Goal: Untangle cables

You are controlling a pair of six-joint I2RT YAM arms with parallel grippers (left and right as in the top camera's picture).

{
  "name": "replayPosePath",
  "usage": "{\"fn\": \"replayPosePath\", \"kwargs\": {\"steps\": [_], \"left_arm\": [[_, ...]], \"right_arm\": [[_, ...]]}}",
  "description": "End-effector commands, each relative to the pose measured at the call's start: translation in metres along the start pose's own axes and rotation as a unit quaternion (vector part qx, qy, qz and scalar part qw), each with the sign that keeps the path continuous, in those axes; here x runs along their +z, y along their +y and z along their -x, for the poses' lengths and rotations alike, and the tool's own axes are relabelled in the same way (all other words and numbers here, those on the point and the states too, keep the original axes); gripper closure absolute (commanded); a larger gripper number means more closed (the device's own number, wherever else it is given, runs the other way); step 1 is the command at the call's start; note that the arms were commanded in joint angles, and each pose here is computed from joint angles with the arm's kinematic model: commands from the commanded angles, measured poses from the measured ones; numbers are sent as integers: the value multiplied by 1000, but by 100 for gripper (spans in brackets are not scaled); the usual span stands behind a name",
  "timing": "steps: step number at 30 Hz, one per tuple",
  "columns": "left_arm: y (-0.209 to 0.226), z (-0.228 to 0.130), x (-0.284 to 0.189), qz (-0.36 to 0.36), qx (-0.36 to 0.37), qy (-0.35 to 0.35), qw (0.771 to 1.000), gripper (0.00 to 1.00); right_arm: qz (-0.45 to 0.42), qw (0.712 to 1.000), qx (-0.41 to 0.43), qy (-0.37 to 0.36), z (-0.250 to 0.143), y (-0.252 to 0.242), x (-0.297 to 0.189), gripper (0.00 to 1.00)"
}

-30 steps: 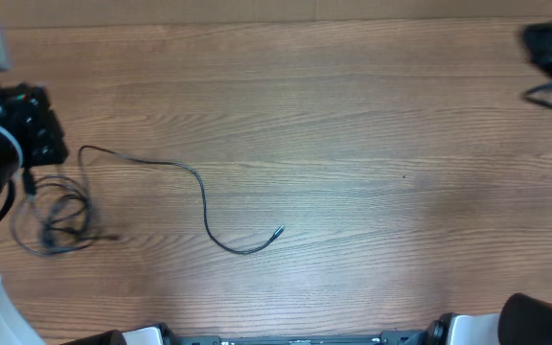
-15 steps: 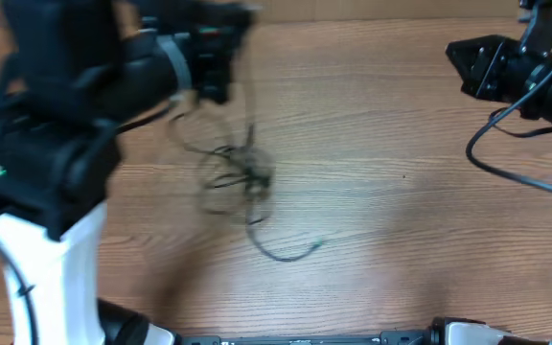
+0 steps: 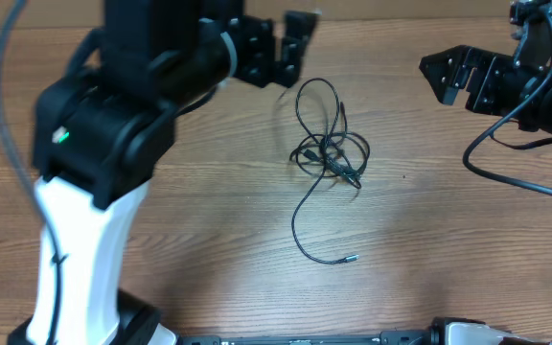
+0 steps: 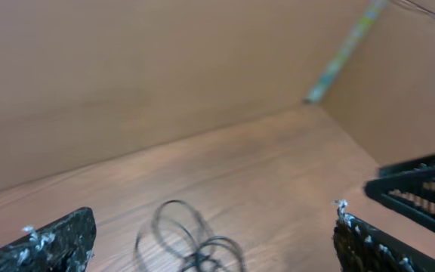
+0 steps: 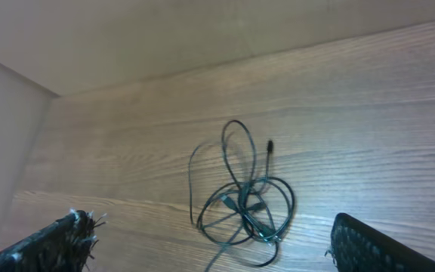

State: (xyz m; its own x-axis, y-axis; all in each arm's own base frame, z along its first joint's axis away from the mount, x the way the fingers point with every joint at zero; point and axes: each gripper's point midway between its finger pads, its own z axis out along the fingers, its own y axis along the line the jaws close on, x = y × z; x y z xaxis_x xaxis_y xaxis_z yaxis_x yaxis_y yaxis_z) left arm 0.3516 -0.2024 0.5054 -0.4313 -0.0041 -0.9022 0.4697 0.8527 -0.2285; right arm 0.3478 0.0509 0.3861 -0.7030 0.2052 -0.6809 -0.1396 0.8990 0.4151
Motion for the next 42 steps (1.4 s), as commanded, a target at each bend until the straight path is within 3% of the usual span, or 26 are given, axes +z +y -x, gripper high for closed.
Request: {"fn": "replayPosePath", "kwargs": {"steps": [1, 11, 16, 20, 26, 32, 37, 42], "left_arm": [[20, 25, -75, 76, -6, -76, 994, 0], [41, 8, -125, 147, -6, -72, 987, 0], [47, -5, -120, 161, 4, -41, 986, 0], [48, -9, -117, 163, 6, -30, 986, 0], [49, -10, -117, 164, 7, -27, 986, 0], [49, -13, -117, 165, 7, -21, 986, 0], [51, -20, -117, 168, 21, -6, 986, 0], [52, -25, -118, 171, 24, 6, 985, 0]], "right_arm": [[2, 999, -33, 35, -22, 3, 19, 4], [63, 982, -78, 162, -138, 26, 125, 7], [44, 959, -172, 223, -212, 6, 157, 6], [2, 954, -182, 239, -248, -24, 173, 24], [14, 959, -191, 207, -272, -37, 195, 20], [28, 958, -237, 161, -268, -38, 211, 20], [28, 952, -257, 162, -272, -44, 227, 37], [26, 948, -247, 200, -296, -55, 241, 42]]}}
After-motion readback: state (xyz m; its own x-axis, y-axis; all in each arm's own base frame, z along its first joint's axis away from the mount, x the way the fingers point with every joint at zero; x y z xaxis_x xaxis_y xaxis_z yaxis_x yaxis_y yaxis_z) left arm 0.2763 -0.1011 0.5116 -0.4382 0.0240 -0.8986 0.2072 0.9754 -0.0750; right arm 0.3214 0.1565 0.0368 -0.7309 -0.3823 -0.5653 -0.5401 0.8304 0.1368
